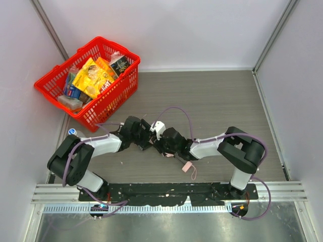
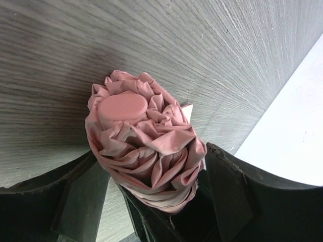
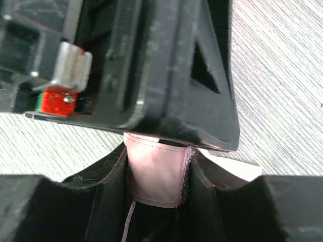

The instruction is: Put away the umbrella

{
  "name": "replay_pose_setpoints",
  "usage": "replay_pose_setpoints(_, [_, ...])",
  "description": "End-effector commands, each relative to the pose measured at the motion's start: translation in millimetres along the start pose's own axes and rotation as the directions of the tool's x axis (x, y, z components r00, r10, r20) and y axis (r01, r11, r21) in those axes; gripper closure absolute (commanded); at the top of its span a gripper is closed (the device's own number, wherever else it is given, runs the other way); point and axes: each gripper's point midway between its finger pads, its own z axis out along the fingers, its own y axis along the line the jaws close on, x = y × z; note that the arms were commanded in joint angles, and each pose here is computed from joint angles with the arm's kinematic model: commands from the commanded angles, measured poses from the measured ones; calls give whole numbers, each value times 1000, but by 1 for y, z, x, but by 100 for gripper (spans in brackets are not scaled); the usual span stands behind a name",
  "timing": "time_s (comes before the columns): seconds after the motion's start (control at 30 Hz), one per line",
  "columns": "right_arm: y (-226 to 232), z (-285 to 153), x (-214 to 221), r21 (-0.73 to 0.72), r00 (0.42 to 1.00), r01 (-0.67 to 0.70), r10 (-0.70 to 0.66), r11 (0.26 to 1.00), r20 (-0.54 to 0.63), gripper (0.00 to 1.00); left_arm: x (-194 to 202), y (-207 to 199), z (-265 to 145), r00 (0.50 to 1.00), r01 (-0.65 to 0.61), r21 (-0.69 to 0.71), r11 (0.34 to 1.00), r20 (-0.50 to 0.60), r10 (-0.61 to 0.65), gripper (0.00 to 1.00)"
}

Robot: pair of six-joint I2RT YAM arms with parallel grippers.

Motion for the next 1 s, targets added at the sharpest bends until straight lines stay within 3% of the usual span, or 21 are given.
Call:
replay_pose_setpoints(0.0, [27,-5,11,-131,999,-11,6,991,-39,99,-9,94,8,997,-44,-362,931,41,63,21])
replay_pose_setpoints(0.17, [25,-12,-4,-128,1000,22,-23,991,-13,99,-21,118,4,991,-47,-489,871,87,102,22])
replay_pose_setpoints(0.27, [29,-19,-19,-144,999,33,-31,989,18,99,-17,111,13,993,-60,-433,899,69,99,32])
replay_pose_setpoints(0.3, [31,-19,-22,-150,999,38,-35,988,23,99,-16,110,15,993,-57,-413,909,69,93,39])
replay_pose_setpoints(0.37, [34,-21,-29,-153,997,77,-73,985,33,99,-17,101,19,993,-49,-348,936,86,85,68])
replay_pose_setpoints(0.43, [37,-23,-29,-153,995,100,-98,983,23,99,-20,89,21,990,-59,-286,956,105,93,84])
replay_pose_setpoints(0.5, [37,-27,-32,-149,995,102,-100,984,26,99,-24,76,20,986,-82,-233,969,122,113,96])
replay_pose_setpoints(0.57, [31,-32,-33,-105,997,79,-77,991,23,98,-25,62,19,982,-110,-163,981,138,133,100])
replay_pose_setpoints(0.6, [27,-36,-34,-85,998,67,-65,994,18,90,-27,53,18,978,-126,-118,985,149,143,100])
replay_pose_setpoints(0.63, [26,-38,-32,-75,1000,24,-24,997,10,68,-28,46,16,975,-141,-85,986,159,153,100])
replay_pose_setpoints(0.67, [21,-44,-33,-37,999,-33,33,999,1,59,-28,40,15,972,-159,-62,985,166,168,100])
replay_pose_setpoints(0.7, [15,-47,-26,-1,997,-64,64,998,-36,43,-30,36,15,969,-173,-49,984,172,179,100])
replay_pose_setpoints(0.77, [12,-57,-24,24,982,-170,171,985,-83,37,-30,34,14,966,-190,-46,981,170,195,100])
replay_pose_setpoints(0.97, [17,-115,-54,-35,877,-480,480,876,-5,27,-21,21,12,967,-225,50,973,136,216,100])
